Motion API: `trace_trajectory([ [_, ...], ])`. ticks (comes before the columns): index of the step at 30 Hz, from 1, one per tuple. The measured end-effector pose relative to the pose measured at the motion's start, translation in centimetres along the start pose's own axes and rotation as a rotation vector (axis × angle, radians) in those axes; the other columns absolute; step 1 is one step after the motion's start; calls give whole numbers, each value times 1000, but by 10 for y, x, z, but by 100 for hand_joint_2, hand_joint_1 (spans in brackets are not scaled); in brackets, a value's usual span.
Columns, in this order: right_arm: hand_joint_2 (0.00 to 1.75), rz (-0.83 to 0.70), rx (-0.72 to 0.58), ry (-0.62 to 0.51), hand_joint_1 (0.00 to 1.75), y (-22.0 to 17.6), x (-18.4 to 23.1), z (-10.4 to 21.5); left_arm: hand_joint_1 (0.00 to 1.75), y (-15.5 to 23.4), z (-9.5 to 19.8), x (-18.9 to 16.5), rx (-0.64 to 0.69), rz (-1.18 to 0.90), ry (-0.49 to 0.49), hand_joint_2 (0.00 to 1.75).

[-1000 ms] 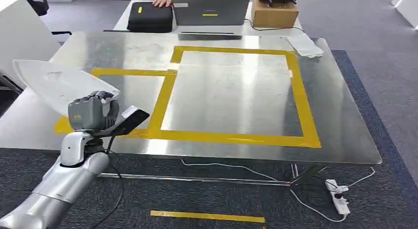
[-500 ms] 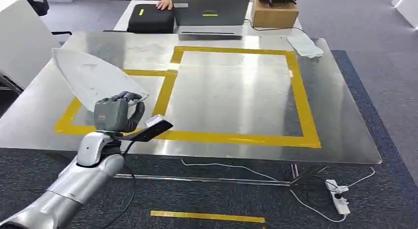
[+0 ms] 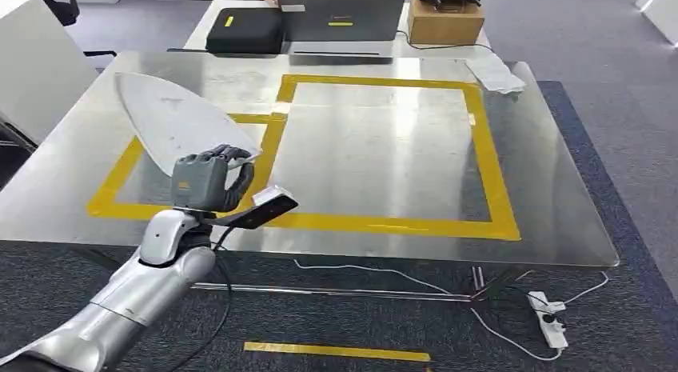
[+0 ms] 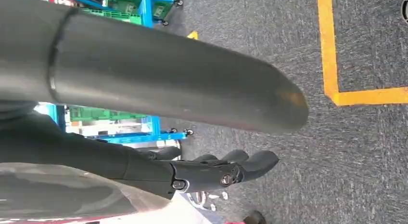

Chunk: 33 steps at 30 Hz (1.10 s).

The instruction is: Take the parts from the cabinet and place them on the table.

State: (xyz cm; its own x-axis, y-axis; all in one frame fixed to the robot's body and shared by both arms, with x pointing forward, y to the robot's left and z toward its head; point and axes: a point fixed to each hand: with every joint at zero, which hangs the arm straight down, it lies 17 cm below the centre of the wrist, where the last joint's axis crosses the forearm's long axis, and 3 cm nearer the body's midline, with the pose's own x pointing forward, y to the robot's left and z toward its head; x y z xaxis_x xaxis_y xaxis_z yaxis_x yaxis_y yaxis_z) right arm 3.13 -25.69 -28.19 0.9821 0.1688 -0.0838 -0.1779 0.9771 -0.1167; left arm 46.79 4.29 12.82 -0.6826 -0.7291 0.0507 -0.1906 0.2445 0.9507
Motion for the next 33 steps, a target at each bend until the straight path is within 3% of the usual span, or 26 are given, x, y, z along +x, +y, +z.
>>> trace_trajectory([
  [6, 0, 5, 1, -3, 0, -1, 1, 0, 175, -3, -6, 12, -11, 7, -40, 175],
  [19, 0, 12, 6, -5, 0, 0, 2, 0, 175, -19, -8, 12, -83, 48, -31, 175],
  [28, 0, 28, 5, -9, 0, 0, 3, 0, 175, -95, 35, 0, -356, 79, 53, 175],
  [33, 0, 31, 5, -9, 0, 0, 3, 0, 175, -115, 53, -12, -440, 76, 100, 175],
])
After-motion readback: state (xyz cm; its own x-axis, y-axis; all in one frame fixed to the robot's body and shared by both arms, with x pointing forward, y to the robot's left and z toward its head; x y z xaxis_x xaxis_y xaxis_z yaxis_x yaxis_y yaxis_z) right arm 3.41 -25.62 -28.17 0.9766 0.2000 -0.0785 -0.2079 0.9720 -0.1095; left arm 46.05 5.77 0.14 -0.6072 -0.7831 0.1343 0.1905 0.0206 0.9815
